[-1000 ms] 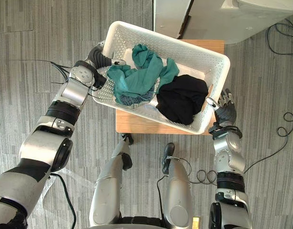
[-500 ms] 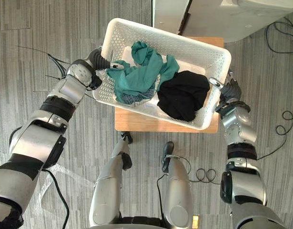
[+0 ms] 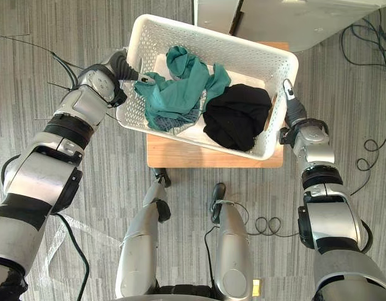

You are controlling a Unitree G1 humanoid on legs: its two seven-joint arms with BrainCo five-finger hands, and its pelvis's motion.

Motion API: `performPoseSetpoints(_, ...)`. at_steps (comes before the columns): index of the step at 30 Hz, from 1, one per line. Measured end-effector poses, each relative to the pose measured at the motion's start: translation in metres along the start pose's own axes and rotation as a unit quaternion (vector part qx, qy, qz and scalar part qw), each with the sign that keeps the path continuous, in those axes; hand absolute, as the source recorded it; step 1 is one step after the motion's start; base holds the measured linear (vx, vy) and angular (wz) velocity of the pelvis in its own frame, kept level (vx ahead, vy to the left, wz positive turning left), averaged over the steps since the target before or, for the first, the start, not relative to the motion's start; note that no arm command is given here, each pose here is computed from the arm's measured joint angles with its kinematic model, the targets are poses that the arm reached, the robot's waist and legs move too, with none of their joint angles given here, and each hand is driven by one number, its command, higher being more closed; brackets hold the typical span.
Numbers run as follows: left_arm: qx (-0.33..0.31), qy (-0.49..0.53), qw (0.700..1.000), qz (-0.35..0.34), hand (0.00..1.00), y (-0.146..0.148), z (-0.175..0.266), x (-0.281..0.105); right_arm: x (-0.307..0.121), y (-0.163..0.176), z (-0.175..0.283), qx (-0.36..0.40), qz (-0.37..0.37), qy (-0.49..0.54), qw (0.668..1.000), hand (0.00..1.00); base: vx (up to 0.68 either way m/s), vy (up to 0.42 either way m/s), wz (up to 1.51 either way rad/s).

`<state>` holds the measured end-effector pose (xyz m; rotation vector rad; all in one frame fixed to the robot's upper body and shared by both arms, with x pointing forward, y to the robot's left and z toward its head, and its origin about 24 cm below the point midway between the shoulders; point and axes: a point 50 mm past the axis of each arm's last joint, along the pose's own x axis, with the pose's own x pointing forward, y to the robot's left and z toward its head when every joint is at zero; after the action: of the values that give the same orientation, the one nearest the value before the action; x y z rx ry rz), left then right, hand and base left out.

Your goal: Pick up the laundry basket with both hands and put the clothes into the washing machine.

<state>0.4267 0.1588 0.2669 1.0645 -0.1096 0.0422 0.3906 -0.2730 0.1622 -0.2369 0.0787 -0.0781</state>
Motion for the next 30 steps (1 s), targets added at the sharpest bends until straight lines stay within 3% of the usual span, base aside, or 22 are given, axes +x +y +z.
performPoseSetpoints(11, -0.087, -0.041, 0.993, 0.067, 0.00, 0.015, 0.013, -0.007, -0.010, -0.001, 0.017, -0.157, -0.041, -0.029, 0.986, 0.00, 0.05, -0.070, -0.02)
performPoseSetpoints(24, -0.088, -0.042, 0.995, 0.026, 0.00, -0.016, 0.013, -0.009, -0.011, -0.015, 0.027, -0.215, -0.064, -0.012, 0.974, 0.00, 0.06, -0.065, 0.10)
performPoseSetpoints(30, -0.044, -0.033, 0.998, -0.013, 0.00, -0.025, 0.008, -0.009, -0.010, -0.016, 0.016, -0.229, -0.055, 0.016, 0.972, 0.00, 0.01, -0.036, 0.08)
